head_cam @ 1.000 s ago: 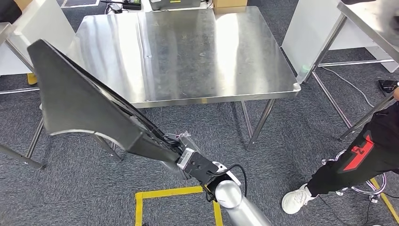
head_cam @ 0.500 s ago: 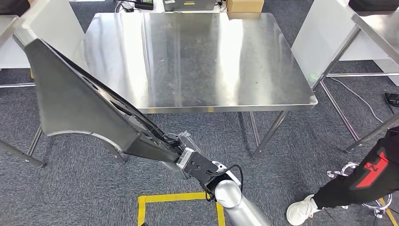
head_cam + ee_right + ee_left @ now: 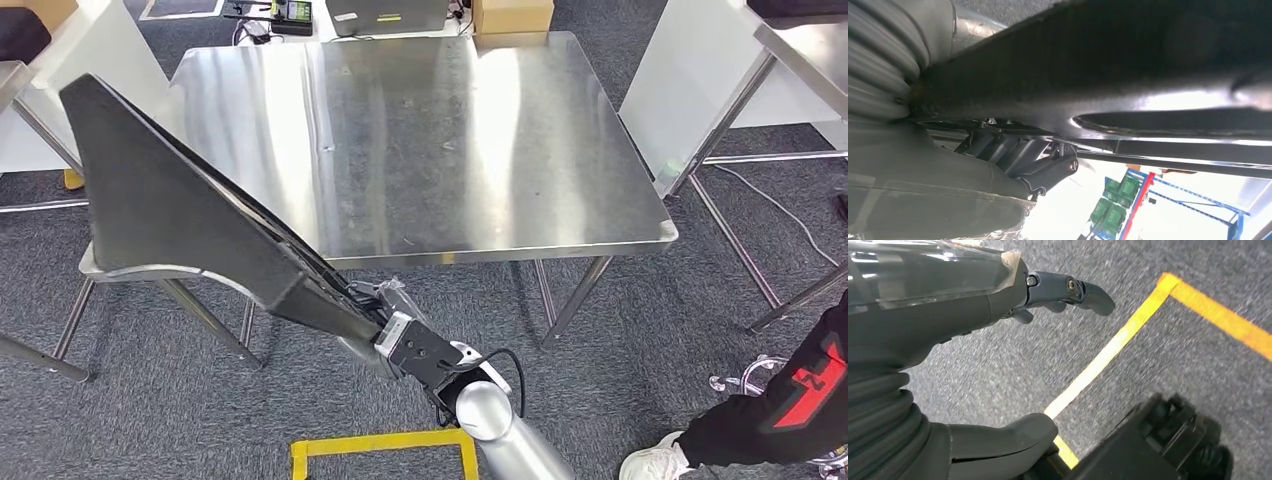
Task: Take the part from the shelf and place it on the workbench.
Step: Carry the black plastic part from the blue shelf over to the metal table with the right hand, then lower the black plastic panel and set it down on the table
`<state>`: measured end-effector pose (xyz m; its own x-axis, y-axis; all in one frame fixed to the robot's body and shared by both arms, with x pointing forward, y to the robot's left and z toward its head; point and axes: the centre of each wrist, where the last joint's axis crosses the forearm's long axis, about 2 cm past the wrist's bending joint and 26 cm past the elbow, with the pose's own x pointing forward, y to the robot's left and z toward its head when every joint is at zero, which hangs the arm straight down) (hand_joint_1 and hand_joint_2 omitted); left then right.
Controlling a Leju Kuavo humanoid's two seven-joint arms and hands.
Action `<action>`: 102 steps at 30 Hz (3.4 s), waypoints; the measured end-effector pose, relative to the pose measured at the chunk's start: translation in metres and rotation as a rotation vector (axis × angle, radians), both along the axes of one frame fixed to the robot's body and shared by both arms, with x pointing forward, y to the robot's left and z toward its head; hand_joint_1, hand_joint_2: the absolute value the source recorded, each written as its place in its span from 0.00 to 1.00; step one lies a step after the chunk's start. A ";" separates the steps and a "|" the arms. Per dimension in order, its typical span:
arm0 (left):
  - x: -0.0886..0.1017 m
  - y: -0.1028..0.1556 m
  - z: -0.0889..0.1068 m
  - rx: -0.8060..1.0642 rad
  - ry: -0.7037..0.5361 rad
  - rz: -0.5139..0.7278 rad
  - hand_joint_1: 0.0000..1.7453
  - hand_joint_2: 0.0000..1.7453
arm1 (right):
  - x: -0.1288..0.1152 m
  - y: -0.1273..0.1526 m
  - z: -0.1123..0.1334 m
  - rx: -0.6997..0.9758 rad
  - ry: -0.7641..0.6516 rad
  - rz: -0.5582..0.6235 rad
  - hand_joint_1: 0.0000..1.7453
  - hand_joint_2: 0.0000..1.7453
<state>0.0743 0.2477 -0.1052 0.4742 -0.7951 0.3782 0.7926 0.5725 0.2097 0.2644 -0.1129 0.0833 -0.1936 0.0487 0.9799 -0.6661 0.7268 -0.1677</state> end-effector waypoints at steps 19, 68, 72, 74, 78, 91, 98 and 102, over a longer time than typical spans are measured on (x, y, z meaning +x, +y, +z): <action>0.010 -0.008 0.003 -0.013 -0.004 0.027 0.00 1.00 | 0.001 0.002 -0.001 -0.016 0.005 0.017 1.00 1.00; 0.078 -0.051 0.028 -0.041 -0.081 -0.044 0.00 1.00 | 0.066 0.046 0.065 -0.564 -0.472 -0.176 1.00 1.00; 0.083 -0.053 0.030 -0.038 -0.077 -0.062 0.00 1.00 | 0.085 0.057 0.079 -0.806 -0.605 -0.230 1.00 1.00; 0.086 -0.054 0.031 -0.037 -0.074 -0.072 0.00 1.00 | 0.093 0.062 0.082 -0.936 -0.647 -0.232 1.00 1.00; 0.092 -0.054 0.033 -0.038 -0.071 -0.091 0.00 1.00 | 0.105 0.062 0.075 -1.216 -0.634 -0.189 1.00 1.00; 0.100 -0.064 0.039 -0.047 -0.070 -0.106 0.00 1.00 | 0.128 -0.027 0.027 -1.658 -0.191 -0.286 1.00 1.00; 0.101 -0.067 0.040 -0.050 -0.077 -0.116 0.00 1.00 | 0.133 -0.068 0.015 -1.738 -0.030 -0.353 1.00 1.00; 0.101 -0.066 0.040 -0.045 -0.077 -0.118 0.00 1.00 | 0.134 -0.082 0.012 -1.764 0.021 -0.381 1.00 1.00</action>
<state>0.1756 0.1813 -0.0652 0.3470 -0.8250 0.4460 0.8374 0.4867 0.2488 0.3979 -0.1946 0.0950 0.0864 0.9598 -0.2671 -0.5352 -0.1814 -0.8250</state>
